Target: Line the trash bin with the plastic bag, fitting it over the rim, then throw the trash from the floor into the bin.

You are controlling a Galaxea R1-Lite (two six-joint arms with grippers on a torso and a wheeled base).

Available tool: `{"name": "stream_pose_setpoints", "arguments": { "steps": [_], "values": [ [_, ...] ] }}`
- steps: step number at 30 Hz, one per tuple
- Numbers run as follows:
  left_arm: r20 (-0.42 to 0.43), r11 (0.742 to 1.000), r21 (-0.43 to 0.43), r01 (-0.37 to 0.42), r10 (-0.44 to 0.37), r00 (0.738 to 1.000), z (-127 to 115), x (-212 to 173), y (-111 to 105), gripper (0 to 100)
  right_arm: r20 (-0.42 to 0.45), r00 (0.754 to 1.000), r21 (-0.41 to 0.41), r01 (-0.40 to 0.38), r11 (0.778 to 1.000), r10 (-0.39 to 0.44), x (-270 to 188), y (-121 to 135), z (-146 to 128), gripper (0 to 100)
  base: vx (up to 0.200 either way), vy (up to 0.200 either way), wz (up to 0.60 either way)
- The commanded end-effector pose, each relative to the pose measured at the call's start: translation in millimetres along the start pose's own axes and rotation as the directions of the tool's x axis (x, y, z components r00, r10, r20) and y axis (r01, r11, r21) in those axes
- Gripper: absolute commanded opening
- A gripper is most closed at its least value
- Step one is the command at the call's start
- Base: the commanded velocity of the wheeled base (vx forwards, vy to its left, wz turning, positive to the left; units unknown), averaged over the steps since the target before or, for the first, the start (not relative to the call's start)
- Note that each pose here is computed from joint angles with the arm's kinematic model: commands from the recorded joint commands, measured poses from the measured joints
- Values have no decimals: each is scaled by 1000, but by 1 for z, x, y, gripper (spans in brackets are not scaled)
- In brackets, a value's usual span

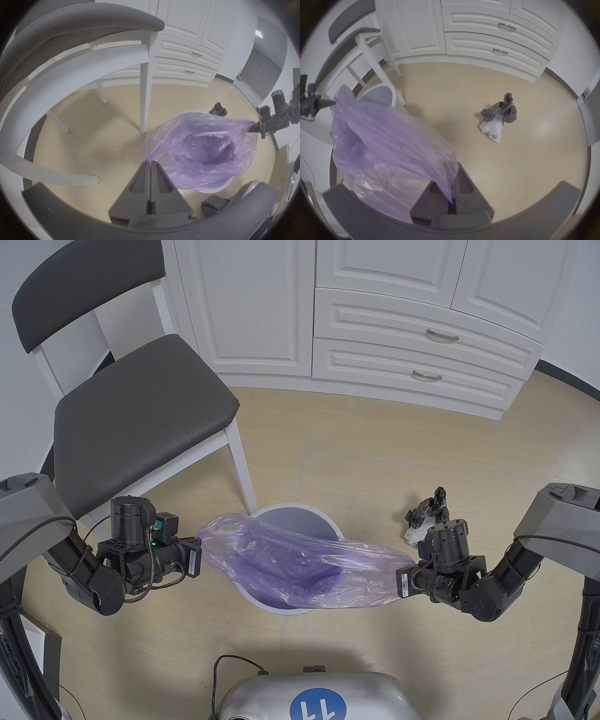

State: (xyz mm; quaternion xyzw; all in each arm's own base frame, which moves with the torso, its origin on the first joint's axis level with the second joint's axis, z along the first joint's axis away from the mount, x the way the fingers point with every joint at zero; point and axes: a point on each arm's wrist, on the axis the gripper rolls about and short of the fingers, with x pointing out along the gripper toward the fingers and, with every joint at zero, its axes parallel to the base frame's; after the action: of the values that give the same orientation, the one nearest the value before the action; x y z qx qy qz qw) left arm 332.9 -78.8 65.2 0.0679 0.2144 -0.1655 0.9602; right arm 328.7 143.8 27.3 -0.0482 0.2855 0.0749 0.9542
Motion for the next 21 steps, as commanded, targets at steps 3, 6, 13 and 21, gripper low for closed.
{"name": "stream_pose_setpoints", "arguments": {
  "steps": [3,6,13,21],
  "values": [
    [-13,1000,7,14,-14,1000,-5,-5,5,0,-35,999,-52,6,999,-8,-10,-6,-9,0,0,0,0],
    [-16,1000,9,26,-26,1000,-6,-9,6,0,-57,998,-96,1,995,-6,-15,-7,-16,0,0,0,0],
    [-23,989,101,112,-110,994,-14,-26,21,0,-74,996,-204,-71,976,57,-38,-6,-25,0,0,0,0],
    [-35,982,131,138,-134,990,-17,-34,20,0,-84,991,-257,-125,958,106,-59,4,-31,0,0,0,0]
  ]
}}
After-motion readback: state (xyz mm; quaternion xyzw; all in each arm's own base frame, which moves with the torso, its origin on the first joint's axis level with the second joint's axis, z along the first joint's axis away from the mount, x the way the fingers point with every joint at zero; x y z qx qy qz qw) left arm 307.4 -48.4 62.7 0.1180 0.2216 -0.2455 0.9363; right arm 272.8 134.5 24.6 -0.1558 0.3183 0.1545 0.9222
